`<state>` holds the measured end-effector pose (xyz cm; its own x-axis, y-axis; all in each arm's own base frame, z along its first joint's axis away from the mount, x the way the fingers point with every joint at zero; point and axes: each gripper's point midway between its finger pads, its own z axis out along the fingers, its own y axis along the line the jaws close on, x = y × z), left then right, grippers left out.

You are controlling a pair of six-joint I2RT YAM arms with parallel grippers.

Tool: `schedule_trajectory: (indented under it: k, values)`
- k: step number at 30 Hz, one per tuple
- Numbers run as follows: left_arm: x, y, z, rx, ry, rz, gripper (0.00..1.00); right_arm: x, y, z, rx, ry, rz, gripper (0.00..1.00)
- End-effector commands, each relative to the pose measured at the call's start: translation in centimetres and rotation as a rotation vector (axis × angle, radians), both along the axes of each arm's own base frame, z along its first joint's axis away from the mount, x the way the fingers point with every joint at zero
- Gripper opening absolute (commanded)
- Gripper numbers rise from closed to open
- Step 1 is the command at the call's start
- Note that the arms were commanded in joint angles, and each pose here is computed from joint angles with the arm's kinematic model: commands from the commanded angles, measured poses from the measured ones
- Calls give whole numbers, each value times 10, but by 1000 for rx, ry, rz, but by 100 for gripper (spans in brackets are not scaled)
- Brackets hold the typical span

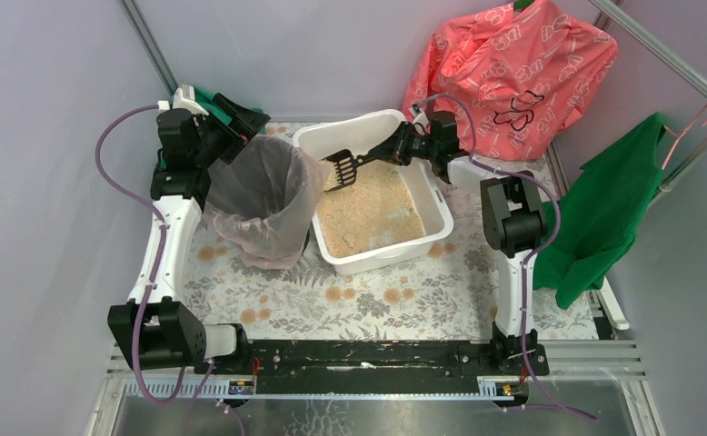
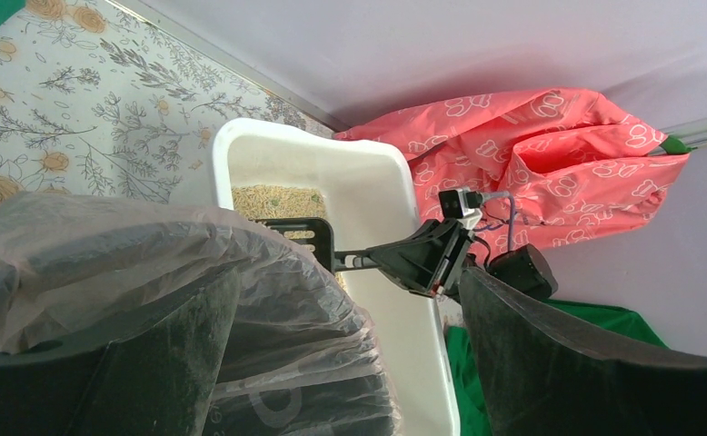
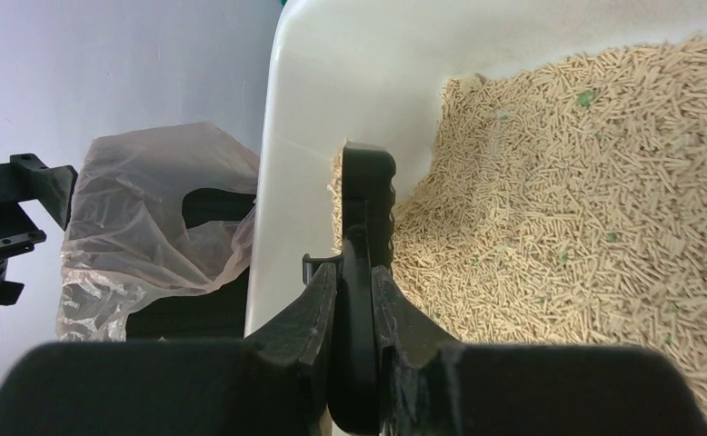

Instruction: Clean the litter box

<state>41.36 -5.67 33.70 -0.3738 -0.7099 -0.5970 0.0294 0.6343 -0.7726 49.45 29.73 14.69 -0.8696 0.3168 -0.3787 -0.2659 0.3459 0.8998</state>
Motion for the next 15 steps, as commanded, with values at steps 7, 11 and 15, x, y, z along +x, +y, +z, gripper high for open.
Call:
schedule_trajectory:
  k: [7,11,15]
  values:
    - [3,-4,-6,29,-33,-38,99,-8,-56,67,52,-92,-75,0]
    - [8,-5,-12,22,-29,-48,99,-11,-81,76,57,-104,-113,0]
    - [16,-5,-9,19,-38,-54,99,-14,-99,80,77,-99,-147,0]
